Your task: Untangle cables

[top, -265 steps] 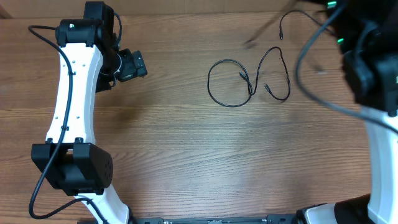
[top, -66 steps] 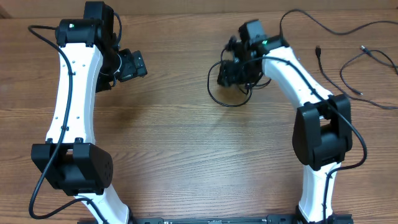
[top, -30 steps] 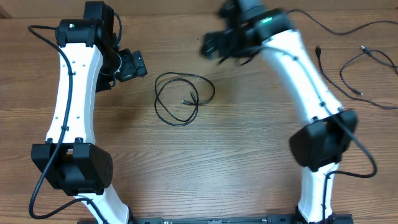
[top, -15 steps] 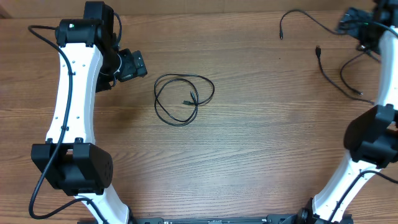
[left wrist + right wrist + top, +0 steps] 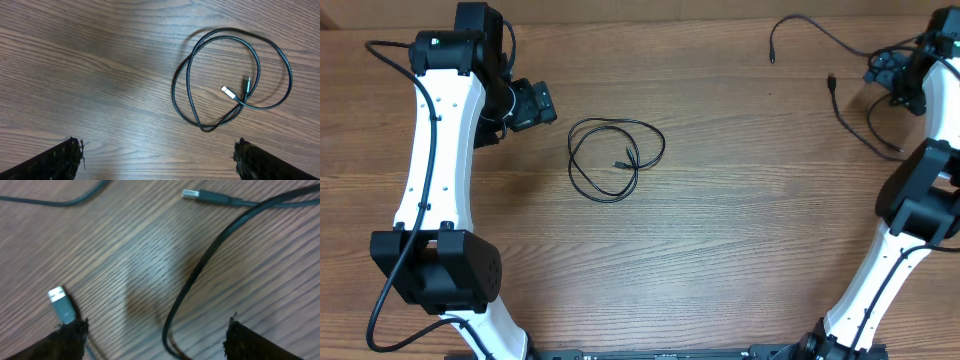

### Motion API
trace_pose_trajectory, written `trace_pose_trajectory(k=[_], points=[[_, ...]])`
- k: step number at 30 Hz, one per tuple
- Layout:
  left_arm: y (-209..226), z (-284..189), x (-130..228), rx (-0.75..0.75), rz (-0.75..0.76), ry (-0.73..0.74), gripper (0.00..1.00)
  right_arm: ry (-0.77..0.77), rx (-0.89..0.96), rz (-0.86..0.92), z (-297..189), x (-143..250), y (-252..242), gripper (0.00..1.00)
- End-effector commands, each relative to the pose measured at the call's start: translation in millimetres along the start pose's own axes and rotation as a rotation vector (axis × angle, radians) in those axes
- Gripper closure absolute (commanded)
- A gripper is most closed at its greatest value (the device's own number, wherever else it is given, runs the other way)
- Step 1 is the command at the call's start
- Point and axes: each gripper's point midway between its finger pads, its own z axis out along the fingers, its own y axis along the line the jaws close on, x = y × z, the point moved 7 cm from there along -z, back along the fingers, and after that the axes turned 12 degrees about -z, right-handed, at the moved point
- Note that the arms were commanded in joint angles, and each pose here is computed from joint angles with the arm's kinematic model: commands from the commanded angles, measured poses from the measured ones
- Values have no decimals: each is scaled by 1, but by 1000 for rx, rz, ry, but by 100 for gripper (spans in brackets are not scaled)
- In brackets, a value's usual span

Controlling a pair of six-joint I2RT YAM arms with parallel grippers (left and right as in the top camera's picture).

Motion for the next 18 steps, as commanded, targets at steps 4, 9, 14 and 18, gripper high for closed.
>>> trace_pose_trajectory(k=[4, 9, 14, 18], points=[[0, -1, -1, 6, -23, -4, 0, 30, 86, 97, 27, 9, -9, 16], [0, -1, -1, 6, -23, -3, 0, 59, 58, 96, 46, 16, -7, 34], [0, -1, -1, 6, -23, -3, 1, 61, -48, 95, 49, 15, 4, 73], [0, -1, -1, 6, -23, -3, 1, 76, -164, 29, 47, 17, 16, 94]])
